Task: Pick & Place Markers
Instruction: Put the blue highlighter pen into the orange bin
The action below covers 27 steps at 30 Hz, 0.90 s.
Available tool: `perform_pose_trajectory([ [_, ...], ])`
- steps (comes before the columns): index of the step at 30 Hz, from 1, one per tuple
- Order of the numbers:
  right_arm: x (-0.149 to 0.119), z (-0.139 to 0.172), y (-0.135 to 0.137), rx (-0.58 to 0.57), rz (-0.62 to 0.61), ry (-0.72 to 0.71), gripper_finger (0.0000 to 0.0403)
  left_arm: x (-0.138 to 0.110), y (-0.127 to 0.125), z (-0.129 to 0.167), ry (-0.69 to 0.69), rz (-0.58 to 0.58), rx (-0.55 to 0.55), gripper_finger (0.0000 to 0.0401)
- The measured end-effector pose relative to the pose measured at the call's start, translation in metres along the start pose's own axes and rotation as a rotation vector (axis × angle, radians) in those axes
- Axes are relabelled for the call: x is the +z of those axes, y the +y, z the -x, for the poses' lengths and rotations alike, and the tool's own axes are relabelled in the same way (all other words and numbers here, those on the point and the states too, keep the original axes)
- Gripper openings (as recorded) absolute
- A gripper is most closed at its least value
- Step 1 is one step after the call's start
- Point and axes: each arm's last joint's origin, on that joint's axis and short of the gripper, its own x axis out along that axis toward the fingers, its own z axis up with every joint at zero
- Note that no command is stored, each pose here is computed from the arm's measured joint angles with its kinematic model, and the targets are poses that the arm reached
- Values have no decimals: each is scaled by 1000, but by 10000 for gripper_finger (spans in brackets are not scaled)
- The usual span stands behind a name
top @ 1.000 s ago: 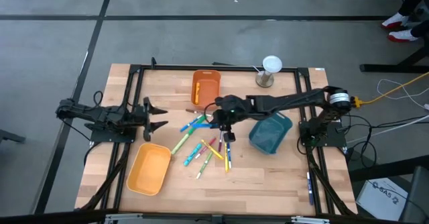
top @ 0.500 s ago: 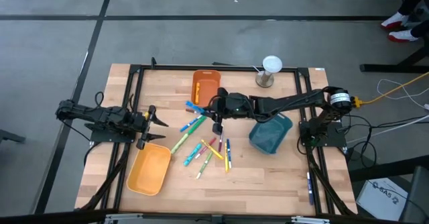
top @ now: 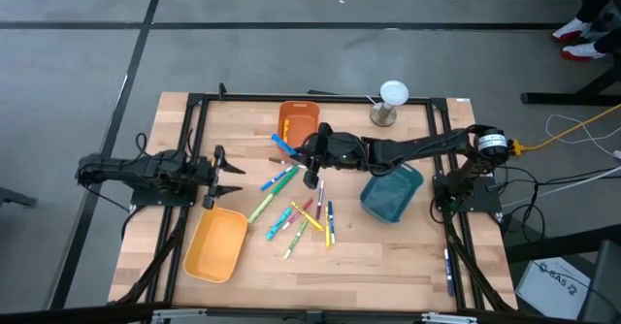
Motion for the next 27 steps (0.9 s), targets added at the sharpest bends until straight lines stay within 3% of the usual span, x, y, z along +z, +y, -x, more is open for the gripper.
perform_pose_trajectory([
  [8, 5, -2, -13, -32, -79, -36, 69, 0, 8, 0, 6, 9, 101, 214],
  [27, 10, -4, -21, -45, -93, -87, 71, 0, 8, 0, 6, 26, 111, 214],
])
